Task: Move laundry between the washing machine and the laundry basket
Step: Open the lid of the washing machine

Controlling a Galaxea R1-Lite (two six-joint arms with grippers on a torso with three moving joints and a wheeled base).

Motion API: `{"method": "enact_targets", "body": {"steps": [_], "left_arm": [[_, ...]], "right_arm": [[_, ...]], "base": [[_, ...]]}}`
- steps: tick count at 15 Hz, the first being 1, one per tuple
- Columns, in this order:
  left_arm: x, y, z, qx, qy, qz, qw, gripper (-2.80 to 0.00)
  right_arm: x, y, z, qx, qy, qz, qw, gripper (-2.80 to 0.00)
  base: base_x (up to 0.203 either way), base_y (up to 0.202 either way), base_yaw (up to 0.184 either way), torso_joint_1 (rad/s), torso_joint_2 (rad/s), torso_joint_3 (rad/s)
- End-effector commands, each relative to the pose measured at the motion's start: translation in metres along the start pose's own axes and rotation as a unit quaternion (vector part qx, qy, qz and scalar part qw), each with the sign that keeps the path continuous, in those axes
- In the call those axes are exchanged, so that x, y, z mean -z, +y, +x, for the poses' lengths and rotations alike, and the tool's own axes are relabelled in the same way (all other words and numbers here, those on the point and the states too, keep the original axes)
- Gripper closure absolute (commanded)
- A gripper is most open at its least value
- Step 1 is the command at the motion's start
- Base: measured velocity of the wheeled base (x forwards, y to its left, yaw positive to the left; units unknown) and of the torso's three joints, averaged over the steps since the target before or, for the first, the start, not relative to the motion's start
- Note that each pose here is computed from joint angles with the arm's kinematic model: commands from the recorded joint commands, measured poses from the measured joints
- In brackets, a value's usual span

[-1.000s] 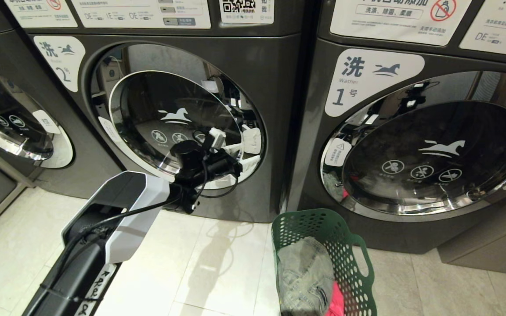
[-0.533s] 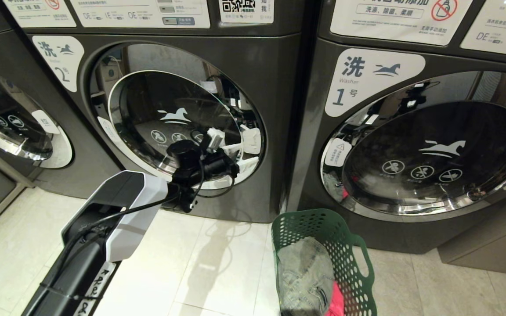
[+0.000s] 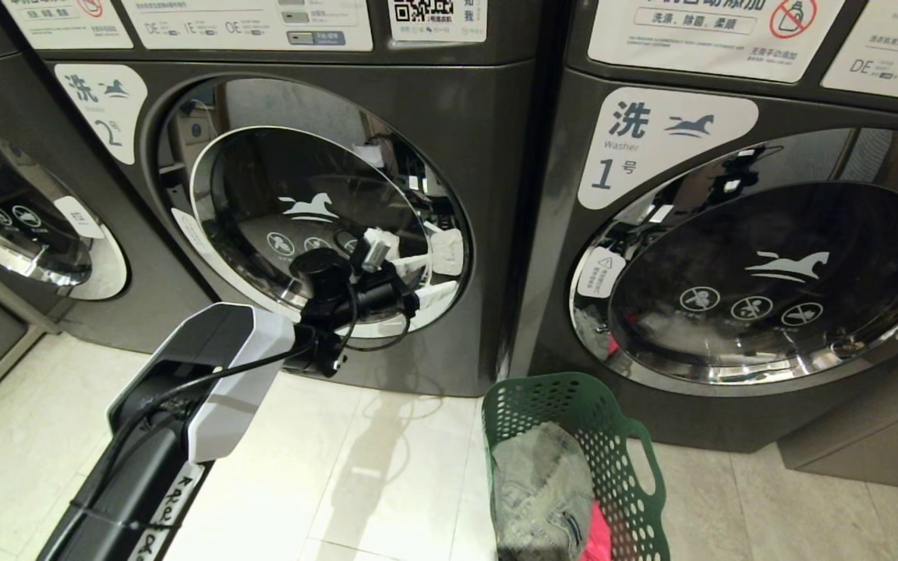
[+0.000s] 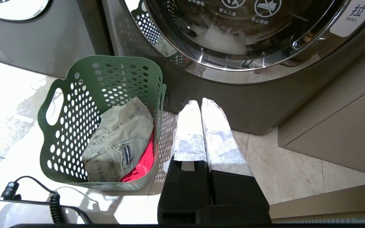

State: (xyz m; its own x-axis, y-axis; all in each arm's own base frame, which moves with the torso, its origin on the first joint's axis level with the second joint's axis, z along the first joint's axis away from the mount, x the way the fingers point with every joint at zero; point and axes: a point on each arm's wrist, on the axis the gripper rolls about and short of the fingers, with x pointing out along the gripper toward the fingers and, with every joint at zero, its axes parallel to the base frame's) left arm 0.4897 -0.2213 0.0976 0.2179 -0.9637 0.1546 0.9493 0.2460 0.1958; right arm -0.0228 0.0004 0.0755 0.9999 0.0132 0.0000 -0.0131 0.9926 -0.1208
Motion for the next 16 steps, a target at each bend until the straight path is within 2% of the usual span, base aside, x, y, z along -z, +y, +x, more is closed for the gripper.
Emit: {"method": "enact_targets", "body": {"steps": [1,4,11,16], "left_arm": [[-0.001,-0.017,0.021,0.031,-0.007,-0.002,0.9995,-2.80],[-0.001,-0.018,0.020,0.055,-0.006,-0.001,0.9985,-2.80],[0.000,-0.020,0.021,0.074,-0.007,0.000,0.9972,-2.80],[-0.002,-0.032,0.033,0.090,-0.020,0.012,0.9957,-2.80]], "right_arm": [[0.000,0.000,0.000,0.000,0.001,0.000,1.000,0.00],[0.000,0.000,0.000,0.000,0.001,0.000,1.000,0.00],[0.000,0.000,0.000,0.000,0.001,0.000,1.000,0.00],[0.000,0.000,0.000,0.000,0.001,0.000,1.000,0.00]], "base": [[0.000,0.000,0.000,0.000,0.00,0.000],[0.000,0.000,0.000,0.000,0.00,0.000],[0.000,0.000,0.000,0.000,0.00,0.000],[0.000,0.000,0.000,0.000,0.00,0.000]]}}
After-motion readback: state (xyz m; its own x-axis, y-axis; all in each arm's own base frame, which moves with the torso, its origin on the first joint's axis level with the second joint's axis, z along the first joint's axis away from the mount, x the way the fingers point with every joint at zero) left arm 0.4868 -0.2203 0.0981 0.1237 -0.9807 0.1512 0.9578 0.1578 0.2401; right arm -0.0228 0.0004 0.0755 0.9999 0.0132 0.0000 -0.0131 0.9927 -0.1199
